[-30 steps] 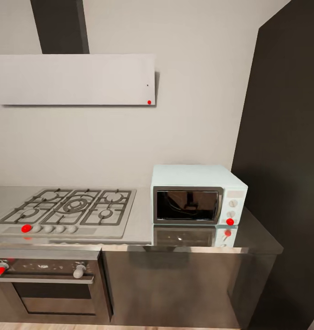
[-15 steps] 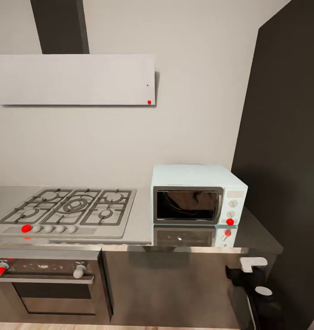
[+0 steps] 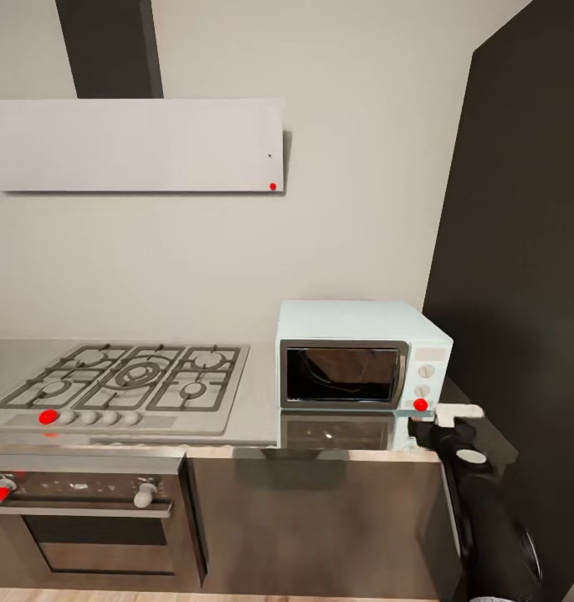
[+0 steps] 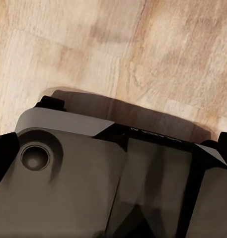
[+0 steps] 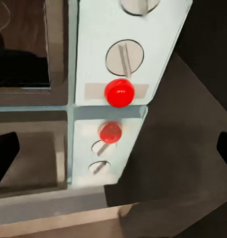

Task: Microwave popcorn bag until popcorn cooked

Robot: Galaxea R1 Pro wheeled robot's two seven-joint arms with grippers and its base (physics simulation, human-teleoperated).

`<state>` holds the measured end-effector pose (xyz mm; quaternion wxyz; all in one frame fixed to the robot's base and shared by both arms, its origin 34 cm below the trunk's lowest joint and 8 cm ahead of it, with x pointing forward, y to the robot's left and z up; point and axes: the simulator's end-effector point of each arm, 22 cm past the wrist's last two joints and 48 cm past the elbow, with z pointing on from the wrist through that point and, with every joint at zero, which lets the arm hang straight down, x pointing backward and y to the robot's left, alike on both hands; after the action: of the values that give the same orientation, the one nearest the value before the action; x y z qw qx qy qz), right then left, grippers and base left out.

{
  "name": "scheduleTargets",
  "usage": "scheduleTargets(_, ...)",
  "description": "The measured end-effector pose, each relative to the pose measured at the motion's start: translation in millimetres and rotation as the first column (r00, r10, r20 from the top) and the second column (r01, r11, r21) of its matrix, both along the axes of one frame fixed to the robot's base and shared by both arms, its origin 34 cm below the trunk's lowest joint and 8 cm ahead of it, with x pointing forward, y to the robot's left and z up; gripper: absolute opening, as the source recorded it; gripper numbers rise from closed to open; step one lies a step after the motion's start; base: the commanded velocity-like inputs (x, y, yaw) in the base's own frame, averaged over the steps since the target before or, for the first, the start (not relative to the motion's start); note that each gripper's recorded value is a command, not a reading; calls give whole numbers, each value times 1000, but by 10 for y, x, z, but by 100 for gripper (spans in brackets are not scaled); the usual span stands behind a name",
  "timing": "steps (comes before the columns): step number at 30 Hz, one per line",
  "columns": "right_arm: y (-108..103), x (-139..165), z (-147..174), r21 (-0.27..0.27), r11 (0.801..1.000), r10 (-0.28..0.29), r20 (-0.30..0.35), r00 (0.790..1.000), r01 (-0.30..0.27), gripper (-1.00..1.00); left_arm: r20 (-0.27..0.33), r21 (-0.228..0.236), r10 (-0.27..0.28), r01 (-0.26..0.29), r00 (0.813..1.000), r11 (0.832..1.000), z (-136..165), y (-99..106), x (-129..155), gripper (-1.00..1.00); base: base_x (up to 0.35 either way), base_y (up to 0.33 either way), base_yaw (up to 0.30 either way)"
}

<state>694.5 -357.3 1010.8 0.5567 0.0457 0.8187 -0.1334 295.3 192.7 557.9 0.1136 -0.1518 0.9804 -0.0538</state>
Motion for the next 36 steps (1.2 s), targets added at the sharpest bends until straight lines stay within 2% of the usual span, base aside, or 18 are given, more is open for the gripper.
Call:
scheduleTargets(2, 76, 90, -143, 3, 1000, 30, 10, 1000, -30, 100, 1, 0, -2, 2, 1000, 1000, 1, -2, 3, 100, 0, 0, 0)
scheduleTargets(4, 82, 273, -252, 49, 998, 48, 4, 999, -48, 100, 1, 0, -3, 3, 1000, 1000, 1, -3, 5, 100, 0, 0, 0)
scheduleTargets(8, -261, 527, -319, 149, 989, 25, -4, 1000, -24, 100, 1, 0, -4, 4, 1000, 1000, 1, -4, 2, 100, 0, 0, 0)
scheduleTargets(10, -397, 542, -362, 169, 985, 13, 0, 1000, -13, 100, 1, 0, -5, 5, 1000, 1000, 1, -4, 4, 100, 0, 0, 0)
scheduleTargets(13, -490, 604, -438, 176, 984, 1, 12, 1000, -3, 100, 2, 0, -5, 5, 1000, 1000, 2, -4, 7, 100, 0, 0, 0)
scheduleTargets(16, -499, 646, -579, 182, 983, -6, -11, 1000, 8, 100, 2, 0, -5, 5, 1000, 1000, 2, -4, 7, 100, 0, 0, 0)
scheduleTargets(20, -463, 666, -611, 183, 983, 9, -15, 1000, -6, 100, 2, 0, -6, 6, 1000, 1000, 2, -5, 8, 100, 0, 0, 0)
scheduleTargets(26, -436, 705, -495, 169, 985, 19, 7, 1000, -20, 100, 2, 0, -6, 6, 1000, 1000, 2, -5, 8, 100, 0, 0, 0)
scheduleTargets(30, -461, 752, -245, 150, 988, 16, 47, 999, -23, 100, 3, 0, -5, 5, 1000, 1000, 2, -4, 8, 100, 0, 0, 0)
scheduleTargets(36, -448, 737, -257, 160, 987, 19, 23, 1000, -22, 100, 1, 0, 3, -3, 1000, 1000, 2, 0, 7, 100, 0, -15, 0)
